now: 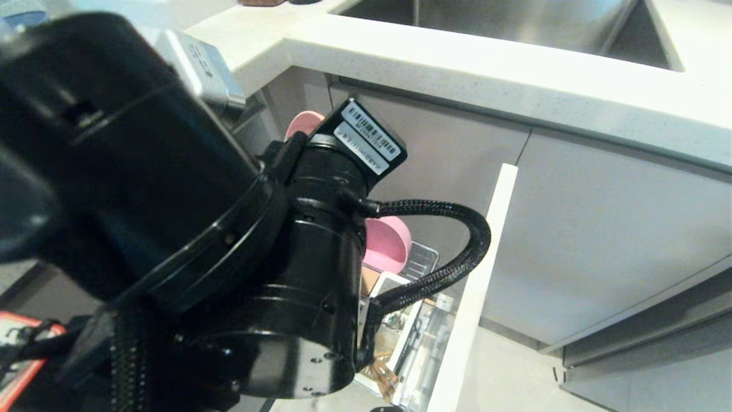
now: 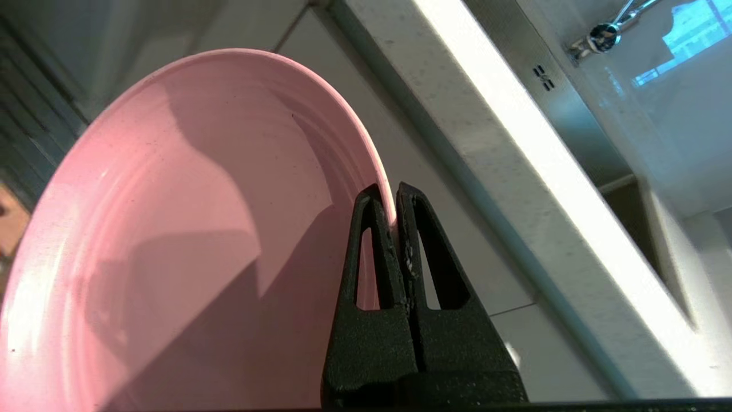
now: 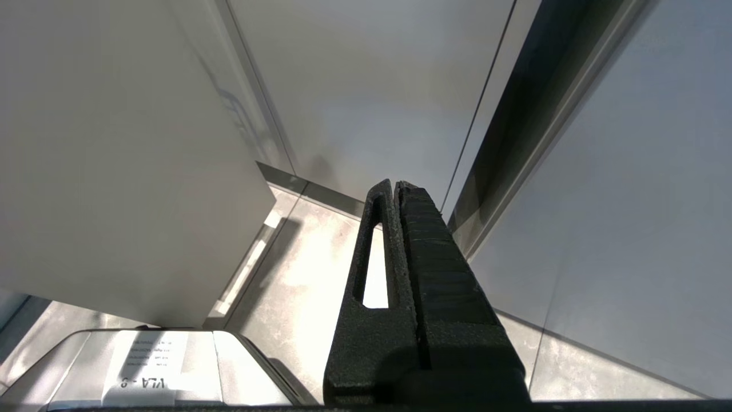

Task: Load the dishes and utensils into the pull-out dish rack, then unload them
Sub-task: Pick up the plate and place it in the cupboard

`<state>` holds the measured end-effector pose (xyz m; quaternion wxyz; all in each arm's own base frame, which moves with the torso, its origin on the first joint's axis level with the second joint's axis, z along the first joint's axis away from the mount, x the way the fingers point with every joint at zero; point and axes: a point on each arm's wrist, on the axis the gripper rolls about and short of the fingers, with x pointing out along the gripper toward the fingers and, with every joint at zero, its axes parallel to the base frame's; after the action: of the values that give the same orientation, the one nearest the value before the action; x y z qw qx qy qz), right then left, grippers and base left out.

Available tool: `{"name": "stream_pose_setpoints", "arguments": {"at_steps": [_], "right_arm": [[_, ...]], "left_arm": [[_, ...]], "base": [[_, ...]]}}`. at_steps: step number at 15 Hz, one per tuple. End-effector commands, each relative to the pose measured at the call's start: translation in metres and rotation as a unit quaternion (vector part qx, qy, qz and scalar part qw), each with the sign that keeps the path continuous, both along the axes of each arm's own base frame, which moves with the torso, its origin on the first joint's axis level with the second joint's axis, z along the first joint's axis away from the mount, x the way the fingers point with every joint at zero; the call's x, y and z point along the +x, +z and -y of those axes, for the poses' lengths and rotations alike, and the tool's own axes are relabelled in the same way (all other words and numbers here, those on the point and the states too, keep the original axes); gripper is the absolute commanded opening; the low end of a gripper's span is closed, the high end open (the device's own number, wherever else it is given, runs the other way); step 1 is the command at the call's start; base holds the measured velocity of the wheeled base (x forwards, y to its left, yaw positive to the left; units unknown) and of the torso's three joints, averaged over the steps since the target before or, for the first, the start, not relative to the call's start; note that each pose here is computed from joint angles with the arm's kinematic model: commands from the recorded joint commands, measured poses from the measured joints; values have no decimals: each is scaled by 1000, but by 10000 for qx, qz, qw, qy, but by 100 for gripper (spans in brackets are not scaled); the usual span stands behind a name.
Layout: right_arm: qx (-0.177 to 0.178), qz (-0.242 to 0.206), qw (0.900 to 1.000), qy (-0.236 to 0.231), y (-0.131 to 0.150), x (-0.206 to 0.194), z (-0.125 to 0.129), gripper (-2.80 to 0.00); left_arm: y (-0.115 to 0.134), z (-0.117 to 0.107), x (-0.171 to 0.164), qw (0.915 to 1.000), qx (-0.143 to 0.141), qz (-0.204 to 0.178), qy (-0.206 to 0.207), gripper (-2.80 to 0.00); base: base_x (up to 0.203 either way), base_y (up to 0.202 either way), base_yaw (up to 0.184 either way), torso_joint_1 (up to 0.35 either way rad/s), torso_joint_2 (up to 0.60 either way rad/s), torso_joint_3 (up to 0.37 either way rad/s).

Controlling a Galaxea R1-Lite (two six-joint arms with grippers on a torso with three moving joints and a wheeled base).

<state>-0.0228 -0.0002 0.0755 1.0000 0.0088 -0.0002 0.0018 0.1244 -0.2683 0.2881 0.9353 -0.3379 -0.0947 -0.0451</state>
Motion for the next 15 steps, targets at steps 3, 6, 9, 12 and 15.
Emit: {"name": "stream_pose_setpoints", "arguments": {"at_steps": [3, 6, 9, 12, 15], "right_arm": [[-4, -2, 10000, 5, 0, 0, 0, -280], [0, -7, 10000, 3, 0, 0, 0, -280], [-3, -3, 10000, 4, 0, 0, 0, -280], [0, -3, 10000, 5, 0, 0, 0, -280], [-4, -8, 10000, 5, 0, 0, 0, -280]], "left_arm": [[-19, -7, -3, 9998, 112, -75, 152, -280], [-29, -8, -2, 9990, 231, -205, 313, -280], [-35, -12, 6, 9983, 227, -218, 498, -280], [-49, -14, 14, 9973, 222, -232, 654, -280], [-45, -19, 17, 9971, 37, -164, 737, -280]], "base": [[0, 0, 0, 0, 0, 0], [0, 0, 0, 0, 0, 0], [0, 0, 0, 0, 0, 0], [0, 0, 0, 0, 0, 0], [0, 0, 0, 0, 0, 0]]}}
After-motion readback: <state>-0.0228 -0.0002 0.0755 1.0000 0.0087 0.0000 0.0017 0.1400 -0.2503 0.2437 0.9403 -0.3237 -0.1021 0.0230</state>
